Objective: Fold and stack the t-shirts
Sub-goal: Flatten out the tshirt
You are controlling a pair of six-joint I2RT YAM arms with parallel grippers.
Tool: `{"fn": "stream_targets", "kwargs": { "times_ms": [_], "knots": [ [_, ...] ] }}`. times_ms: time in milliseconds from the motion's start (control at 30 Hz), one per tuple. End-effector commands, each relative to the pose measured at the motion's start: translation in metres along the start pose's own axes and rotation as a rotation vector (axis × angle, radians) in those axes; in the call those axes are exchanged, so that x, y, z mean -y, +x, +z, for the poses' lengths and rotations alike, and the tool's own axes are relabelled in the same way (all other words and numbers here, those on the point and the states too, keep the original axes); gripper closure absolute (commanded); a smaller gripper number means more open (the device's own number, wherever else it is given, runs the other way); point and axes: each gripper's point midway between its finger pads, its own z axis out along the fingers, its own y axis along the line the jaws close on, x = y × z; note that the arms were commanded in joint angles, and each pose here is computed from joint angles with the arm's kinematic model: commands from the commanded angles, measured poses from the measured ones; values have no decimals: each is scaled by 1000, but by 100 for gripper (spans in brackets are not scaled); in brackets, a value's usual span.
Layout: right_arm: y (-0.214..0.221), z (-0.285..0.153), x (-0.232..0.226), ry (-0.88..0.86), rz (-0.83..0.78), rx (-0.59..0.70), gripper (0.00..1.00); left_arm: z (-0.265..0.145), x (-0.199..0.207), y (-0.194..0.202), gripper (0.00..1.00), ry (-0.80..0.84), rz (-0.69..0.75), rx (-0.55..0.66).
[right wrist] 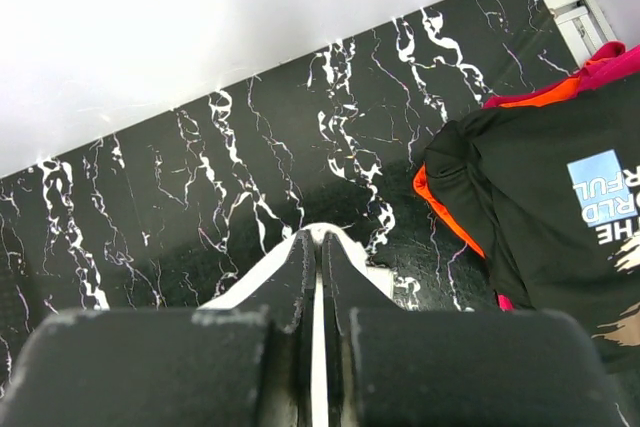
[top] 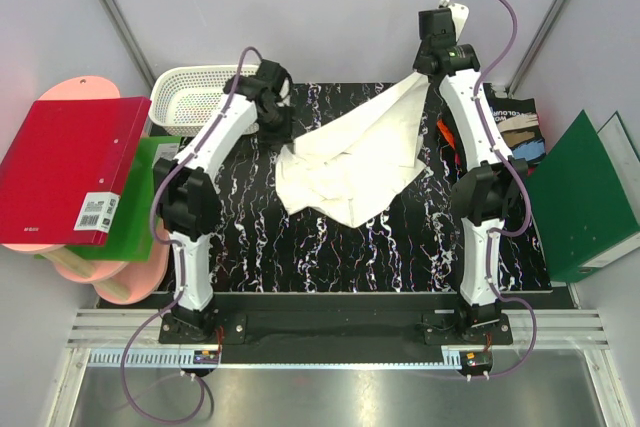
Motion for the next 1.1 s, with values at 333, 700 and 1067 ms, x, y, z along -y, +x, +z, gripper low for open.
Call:
{"fn": "stream_targets", "kwargs": {
  "times_ms": [333,700,1067],
  "knots": [
    [-24,0,0,-39,62,55,100,7,123,113,2,116,621,-42],
    [-18,4,8,-33,62,31,100,50,92,85,16,-263,791,-1],
    [-15,5,14,-42,72,10,100,67,97,88,38,-334,849,4]
  ]
}}
